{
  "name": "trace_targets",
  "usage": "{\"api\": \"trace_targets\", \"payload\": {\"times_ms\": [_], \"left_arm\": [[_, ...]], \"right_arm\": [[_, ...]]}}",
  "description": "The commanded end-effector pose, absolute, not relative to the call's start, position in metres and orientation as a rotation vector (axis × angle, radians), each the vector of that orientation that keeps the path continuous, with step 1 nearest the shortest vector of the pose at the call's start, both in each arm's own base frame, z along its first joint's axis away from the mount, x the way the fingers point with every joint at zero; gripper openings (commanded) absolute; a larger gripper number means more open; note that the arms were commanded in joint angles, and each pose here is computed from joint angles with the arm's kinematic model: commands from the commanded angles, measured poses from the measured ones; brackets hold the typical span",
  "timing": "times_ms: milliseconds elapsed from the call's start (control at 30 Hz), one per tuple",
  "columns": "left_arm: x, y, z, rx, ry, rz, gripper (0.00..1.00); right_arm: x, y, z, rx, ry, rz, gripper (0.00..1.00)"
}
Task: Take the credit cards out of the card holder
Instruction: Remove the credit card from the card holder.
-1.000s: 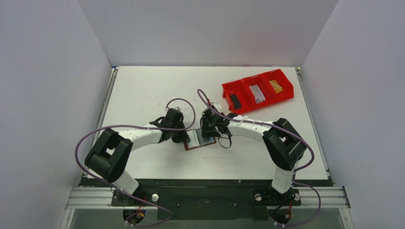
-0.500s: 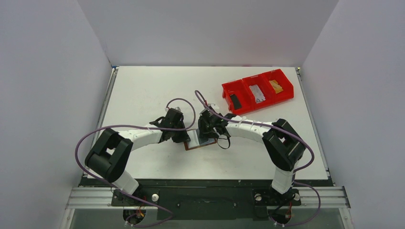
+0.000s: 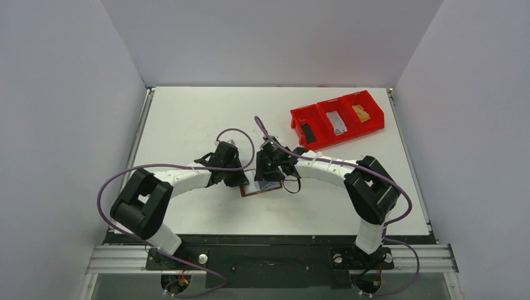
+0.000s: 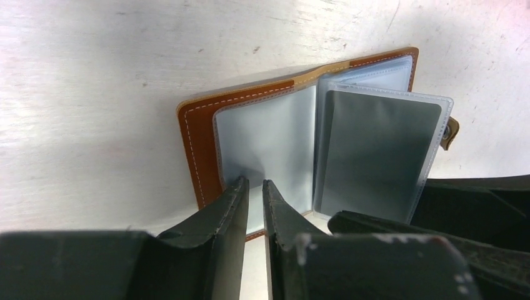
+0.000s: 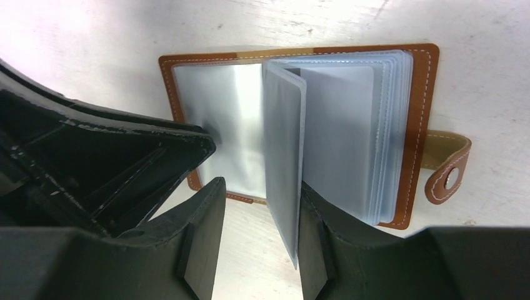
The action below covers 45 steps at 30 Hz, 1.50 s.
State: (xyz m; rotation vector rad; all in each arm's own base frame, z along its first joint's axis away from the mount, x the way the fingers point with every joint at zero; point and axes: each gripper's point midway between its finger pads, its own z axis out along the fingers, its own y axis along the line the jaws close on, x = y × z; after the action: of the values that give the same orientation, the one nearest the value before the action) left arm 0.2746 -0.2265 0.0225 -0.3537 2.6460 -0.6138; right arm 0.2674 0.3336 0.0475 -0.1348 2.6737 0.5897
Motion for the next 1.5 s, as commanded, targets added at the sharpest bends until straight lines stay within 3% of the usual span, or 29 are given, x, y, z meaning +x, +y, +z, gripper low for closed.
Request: {"api": "trace_targets", "payload": {"times_ms": [0,533,733,1033,1467], "left_arm": [[0.267,-0.2,0.022,-0.406,2.661,-0.554,0.15],[0.27,-0.165,0.063,-0.492,2.54,-0.583,0.21],[0.271,-0.178,0.073,-0.446,2.532,-0.674,0.21],[0.284,-0.211,0.07,-0.35,2.549,-0.747,0.21],[0.289,-0.216,0.041,-0.352,2.602,-0.712,0.1]], "right_arm": [[0.275,0.369,0.096,-0.136,2.562,0.807,0.4],[0.271,0.417,0.094,-0.125,2.582,1.01,0.4],[0.296,0.386,0.094,-0.013,2.556,0.963,0.4],[0.292,0.369,0.062,0.009,2.621,0.945,0.37],[0.293,0.357,0.036,0.028,2.666,0.886,0.32]]}}
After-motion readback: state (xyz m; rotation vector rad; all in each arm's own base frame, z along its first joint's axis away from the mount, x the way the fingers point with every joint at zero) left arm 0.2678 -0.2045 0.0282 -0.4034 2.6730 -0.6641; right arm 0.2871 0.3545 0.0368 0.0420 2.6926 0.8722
